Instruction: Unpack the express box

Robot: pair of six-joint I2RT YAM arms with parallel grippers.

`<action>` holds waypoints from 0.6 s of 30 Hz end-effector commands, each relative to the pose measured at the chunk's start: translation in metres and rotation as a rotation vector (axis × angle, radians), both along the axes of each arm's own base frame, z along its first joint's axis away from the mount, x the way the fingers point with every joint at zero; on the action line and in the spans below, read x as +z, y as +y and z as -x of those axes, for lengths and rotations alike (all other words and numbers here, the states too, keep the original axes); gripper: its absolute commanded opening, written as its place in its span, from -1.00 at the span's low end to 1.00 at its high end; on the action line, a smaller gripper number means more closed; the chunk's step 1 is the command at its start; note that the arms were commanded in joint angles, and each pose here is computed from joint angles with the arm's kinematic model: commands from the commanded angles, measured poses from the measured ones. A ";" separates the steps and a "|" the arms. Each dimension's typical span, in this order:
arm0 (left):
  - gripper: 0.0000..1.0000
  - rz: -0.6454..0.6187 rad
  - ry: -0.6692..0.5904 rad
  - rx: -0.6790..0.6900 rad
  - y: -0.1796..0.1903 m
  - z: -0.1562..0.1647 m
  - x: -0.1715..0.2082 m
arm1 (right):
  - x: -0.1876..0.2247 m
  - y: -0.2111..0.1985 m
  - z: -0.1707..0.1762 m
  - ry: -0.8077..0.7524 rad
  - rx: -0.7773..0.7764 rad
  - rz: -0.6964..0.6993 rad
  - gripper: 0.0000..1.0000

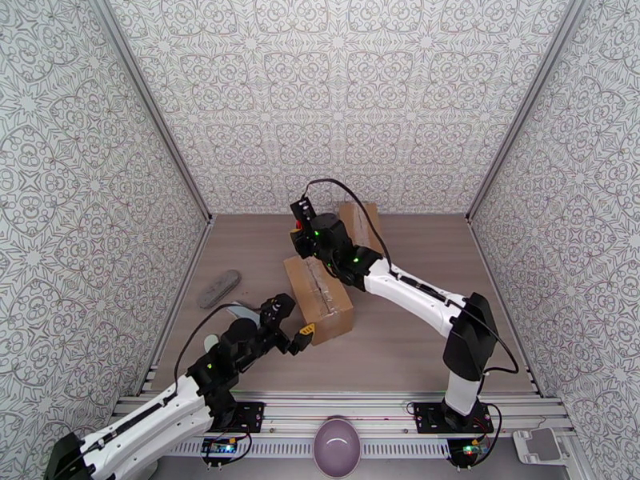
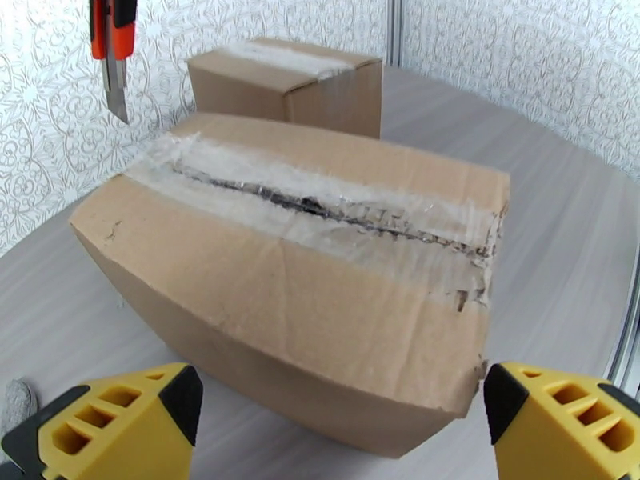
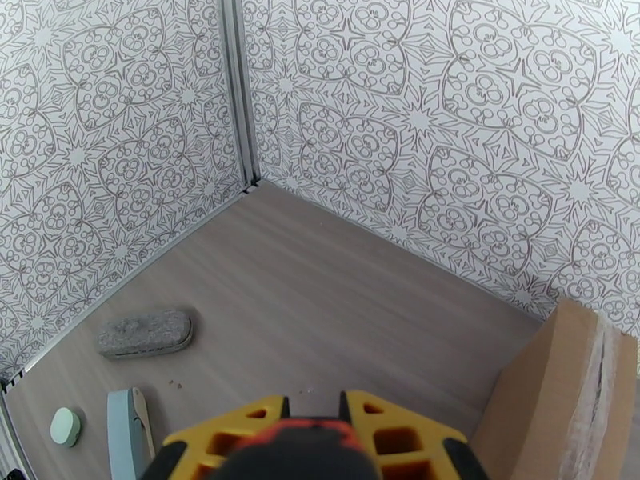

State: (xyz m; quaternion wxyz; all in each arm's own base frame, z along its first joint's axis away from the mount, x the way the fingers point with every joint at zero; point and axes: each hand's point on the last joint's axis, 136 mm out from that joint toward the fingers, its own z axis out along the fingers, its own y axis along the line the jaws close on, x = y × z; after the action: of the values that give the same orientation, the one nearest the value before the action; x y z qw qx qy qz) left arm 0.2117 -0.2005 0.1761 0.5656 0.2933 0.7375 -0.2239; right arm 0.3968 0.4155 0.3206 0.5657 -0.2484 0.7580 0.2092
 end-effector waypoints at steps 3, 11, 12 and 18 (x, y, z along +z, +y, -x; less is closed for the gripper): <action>0.98 0.038 -0.005 -0.045 -0.008 0.005 0.001 | -0.005 0.009 -0.010 -0.042 -0.018 0.016 -1.00; 0.98 0.067 0.018 -0.039 -0.009 0.004 -0.003 | -0.018 0.013 -0.021 -0.045 -0.044 0.057 -1.00; 0.98 0.071 0.020 -0.038 -0.009 0.004 -0.003 | -0.019 0.012 -0.023 -0.046 -0.051 0.060 -1.00; 0.99 0.061 0.037 -0.033 -0.008 0.004 -0.011 | -0.013 0.007 -0.022 -0.065 -0.070 0.049 -1.00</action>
State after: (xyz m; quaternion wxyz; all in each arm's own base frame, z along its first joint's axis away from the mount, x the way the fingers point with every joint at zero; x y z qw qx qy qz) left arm 0.2090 -0.2066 0.1646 0.5560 0.2866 0.7389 -0.2505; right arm 0.4179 0.4238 0.2877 0.5672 -0.2505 0.7668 0.1660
